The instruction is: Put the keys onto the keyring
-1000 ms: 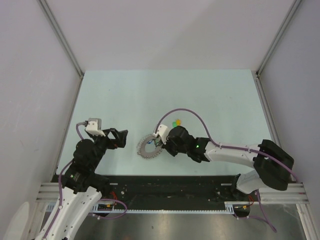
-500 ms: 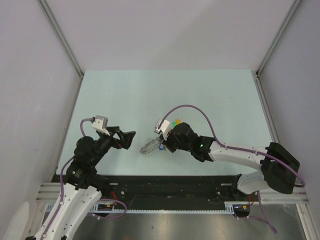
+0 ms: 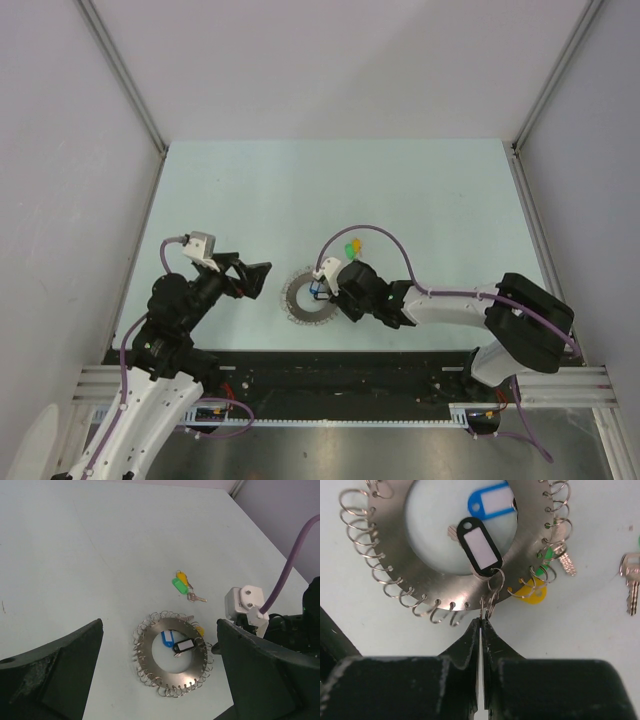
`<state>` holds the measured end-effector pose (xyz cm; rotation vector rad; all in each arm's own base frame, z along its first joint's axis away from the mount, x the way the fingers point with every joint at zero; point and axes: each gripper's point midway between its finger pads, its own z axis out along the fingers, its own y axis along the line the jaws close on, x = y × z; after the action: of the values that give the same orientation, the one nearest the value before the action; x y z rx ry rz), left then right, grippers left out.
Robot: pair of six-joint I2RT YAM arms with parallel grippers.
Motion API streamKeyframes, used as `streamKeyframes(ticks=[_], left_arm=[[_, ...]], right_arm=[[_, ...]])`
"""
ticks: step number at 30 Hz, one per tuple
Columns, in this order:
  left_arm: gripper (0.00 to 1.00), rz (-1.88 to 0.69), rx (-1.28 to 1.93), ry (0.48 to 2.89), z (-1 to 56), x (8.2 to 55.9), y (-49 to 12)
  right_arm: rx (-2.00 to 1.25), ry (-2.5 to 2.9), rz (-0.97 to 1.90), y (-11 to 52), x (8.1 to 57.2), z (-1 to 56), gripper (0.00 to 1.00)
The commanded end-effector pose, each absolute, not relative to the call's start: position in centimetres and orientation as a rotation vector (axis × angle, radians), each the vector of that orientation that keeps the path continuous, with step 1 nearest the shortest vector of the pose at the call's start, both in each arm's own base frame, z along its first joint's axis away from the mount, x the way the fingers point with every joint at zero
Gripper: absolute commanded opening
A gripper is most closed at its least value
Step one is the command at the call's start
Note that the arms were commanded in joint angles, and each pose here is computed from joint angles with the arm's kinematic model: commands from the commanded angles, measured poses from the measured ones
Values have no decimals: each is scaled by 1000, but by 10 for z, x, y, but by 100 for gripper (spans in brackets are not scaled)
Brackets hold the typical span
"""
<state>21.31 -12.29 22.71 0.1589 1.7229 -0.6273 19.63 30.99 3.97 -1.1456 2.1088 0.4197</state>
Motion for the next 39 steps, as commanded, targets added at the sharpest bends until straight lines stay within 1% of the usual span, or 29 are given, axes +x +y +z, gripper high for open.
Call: streamKeyframes(ticks=[1, 2, 3, 4, 5, 8, 13, 17, 24, 27, 33, 39], left_arm=[[100, -597, 207, 1701, 233, 213, -121], [100, -597, 207, 1703, 233, 213, -121], [100, -595, 209, 1702, 233, 213, -121], [100, -591, 208, 1705, 232, 213, -120], [100, -587, 207, 1704, 232, 213, -120], [100, -580, 204, 1708, 231, 213, -119], [100, -576, 200, 1714, 230, 212, -118], [100, -560, 199, 1724, 227, 213, -115], [100, -557, 201, 1728, 226, 212, -115], [100, -559, 204, 1728, 226, 212, -116], [99, -558, 205, 1728, 226, 212, -116], [100, -559, 205, 1724, 227, 211, -115]], right_arm=[[-1100, 2224, 370, 293, 192, 30, 7], [-1107, 2250, 359, 288, 188, 28, 10], [-1094, 2246, 372, 290, 188, 35, 16], [-1096, 2261, 373, 287, 184, 37, 19], [-1094, 2253, 384, 289, 183, 42, 25], [-1046, 2239, 383, 292, 187, 59, 32], [-1037, 2203, 402, 302, 193, 72, 32], [-1080, 2192, 394, 312, 191, 70, 31], [-1068, 2224, 225, 304, 200, 50, 33], [-1062, 2245, 198, 300, 198, 46, 33], [-1068, 2225, 242, 306, 193, 55, 37], [-1111, 2232, 243, 309, 190, 44, 39]])
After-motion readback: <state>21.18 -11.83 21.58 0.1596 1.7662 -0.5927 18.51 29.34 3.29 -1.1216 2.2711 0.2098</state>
